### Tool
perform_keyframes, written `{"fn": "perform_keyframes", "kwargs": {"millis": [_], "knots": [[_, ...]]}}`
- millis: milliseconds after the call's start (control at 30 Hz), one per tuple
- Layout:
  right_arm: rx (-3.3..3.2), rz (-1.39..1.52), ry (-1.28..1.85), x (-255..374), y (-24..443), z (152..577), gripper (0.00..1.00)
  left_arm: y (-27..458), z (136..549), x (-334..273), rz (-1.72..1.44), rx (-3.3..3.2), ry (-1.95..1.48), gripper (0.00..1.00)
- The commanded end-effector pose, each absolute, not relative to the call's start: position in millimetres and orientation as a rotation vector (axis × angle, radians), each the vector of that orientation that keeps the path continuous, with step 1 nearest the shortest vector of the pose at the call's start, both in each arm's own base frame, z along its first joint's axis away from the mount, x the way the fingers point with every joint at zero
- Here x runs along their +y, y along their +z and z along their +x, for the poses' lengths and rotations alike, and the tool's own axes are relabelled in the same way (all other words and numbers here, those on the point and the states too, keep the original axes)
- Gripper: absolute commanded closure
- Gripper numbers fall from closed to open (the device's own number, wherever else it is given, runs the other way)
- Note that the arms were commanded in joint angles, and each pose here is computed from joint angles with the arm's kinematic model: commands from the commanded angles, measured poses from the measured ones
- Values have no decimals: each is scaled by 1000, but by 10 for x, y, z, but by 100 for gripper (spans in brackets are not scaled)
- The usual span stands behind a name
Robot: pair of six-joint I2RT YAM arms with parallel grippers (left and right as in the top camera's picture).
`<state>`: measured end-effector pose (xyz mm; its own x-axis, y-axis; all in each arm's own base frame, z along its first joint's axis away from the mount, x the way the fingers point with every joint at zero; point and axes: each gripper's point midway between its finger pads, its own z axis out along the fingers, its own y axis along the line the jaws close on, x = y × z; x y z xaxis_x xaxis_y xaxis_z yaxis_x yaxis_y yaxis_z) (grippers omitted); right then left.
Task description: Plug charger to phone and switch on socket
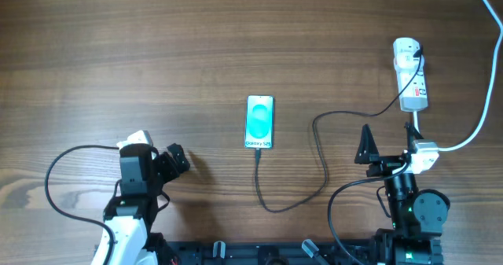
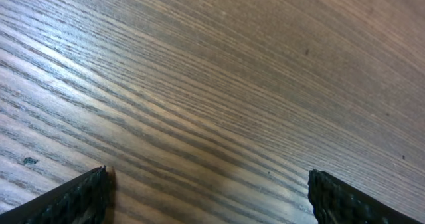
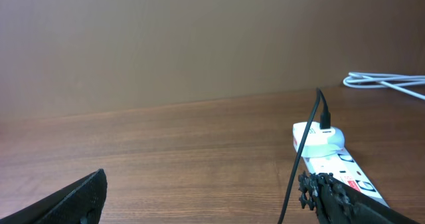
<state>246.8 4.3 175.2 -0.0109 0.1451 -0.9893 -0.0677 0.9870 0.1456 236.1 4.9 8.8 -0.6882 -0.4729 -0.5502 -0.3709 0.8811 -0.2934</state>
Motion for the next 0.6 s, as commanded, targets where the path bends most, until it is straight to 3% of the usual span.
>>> {"fn": "perform_keyframes", "kwargs": {"millis": [0,567], "knots": [[1558,57,190,71,1785,2458,0,-32,2270,94,-588,2419,-167,0],[1558,57,190,71,1785,2458,0,201,2543,-215,-202,2240,-311,0]]}}
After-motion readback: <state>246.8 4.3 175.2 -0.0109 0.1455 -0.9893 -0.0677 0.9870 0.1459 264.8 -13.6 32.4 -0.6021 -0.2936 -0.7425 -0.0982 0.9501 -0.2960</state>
